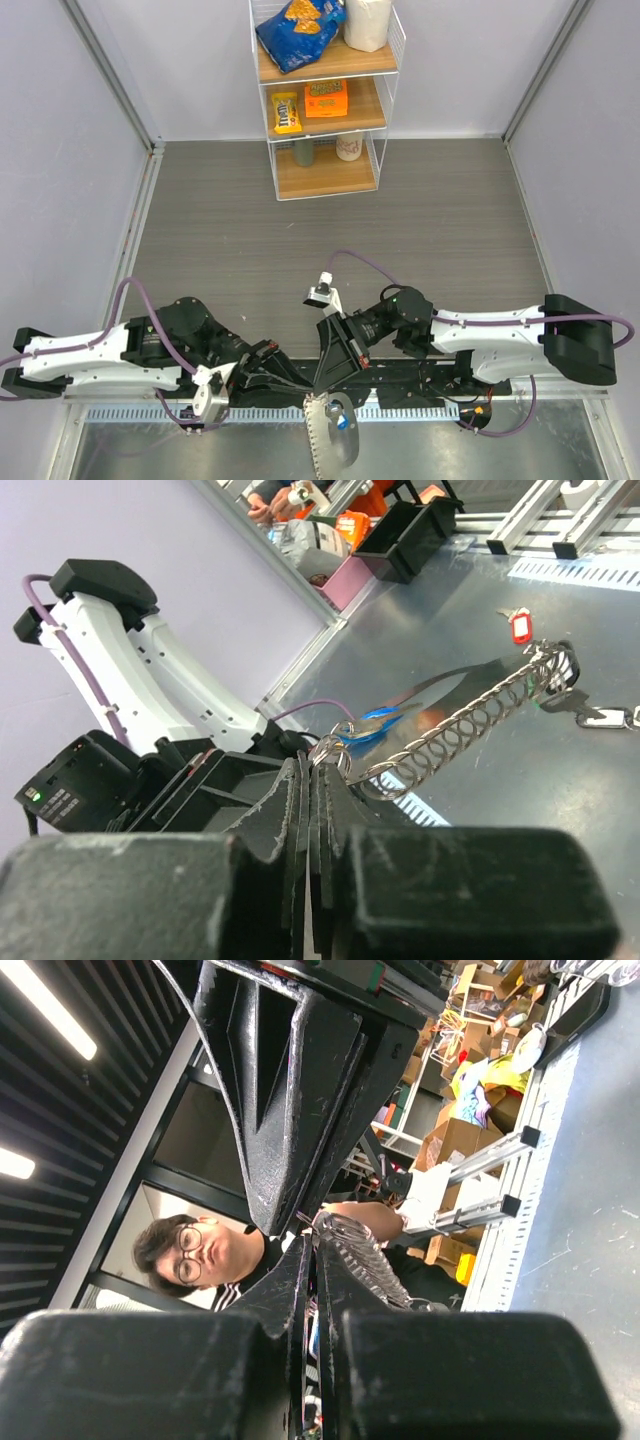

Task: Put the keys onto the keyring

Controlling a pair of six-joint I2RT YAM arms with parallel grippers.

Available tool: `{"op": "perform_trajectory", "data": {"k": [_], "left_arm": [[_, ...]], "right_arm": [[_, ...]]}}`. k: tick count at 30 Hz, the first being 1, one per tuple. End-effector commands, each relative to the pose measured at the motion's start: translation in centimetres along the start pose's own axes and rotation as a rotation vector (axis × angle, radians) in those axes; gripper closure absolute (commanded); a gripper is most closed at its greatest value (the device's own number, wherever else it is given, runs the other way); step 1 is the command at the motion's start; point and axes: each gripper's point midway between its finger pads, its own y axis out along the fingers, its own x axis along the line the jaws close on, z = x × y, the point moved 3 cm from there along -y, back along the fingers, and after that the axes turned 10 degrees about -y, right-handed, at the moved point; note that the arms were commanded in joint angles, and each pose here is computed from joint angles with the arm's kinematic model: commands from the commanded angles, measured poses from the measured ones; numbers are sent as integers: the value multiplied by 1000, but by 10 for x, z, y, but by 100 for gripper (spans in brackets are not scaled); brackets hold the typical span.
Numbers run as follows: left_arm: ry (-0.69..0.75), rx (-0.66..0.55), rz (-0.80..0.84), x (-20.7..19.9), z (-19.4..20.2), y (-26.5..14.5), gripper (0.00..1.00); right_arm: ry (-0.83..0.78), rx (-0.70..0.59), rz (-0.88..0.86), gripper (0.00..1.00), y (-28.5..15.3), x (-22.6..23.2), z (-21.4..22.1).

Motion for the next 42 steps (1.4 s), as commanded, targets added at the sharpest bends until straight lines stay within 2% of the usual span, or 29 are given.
{"op": "perform_trajectory", "data": {"k": [1,5,12,18,20,21,24,29,32,34,36,39,40,41,42], "left_arm": [[34,-64,70,-6,-20,4,99],[22,-70,94,-11,-23,3,100],[-50,14,74,-13,-6,9,100],[-47,60,-124,14,-2,9,100],[-50,59,-181,21,-4,9,100],[-55,61,-202,25,-5,8,100],[-72,78,-236,30,-1,8,100],[-109,94,-277,35,0,8,100],[-116,88,-300,37,-1,5,100],[-117,74,-324,39,-4,2,100],[-118,60,-351,42,-6,-1,100],[-127,30,-416,49,-10,-5,100],[-132,22,-430,50,-11,-7,100],[-144,19,-445,52,-12,-8,100],[-151,12,-462,53,-13,-9,100]], "right_arm": [[-34,-98,-22,95,5,8,-22],[-23,-95,-24,95,5,6,-21],[-42,-84,-55,95,8,14,-25],[-55,-74,-67,95,9,15,-25],[-62,-74,-73,91,9,17,-25],[-65,-73,-75,86,8,18,-26],[-81,-74,-78,78,5,20,-27],[-115,-80,-70,59,1,20,-30],[-129,-85,-67,55,-1,19,-33],[-144,-90,-61,44,-4,18,-36],[-179,-95,-58,43,-8,20,-39],[-235,-92,12,39,-15,16,-48],[-246,-77,89,37,-17,2,-47],[-303,-101,110,36,-20,11,-56],[-317,-74,209,34,-25,-7,-53]]}}
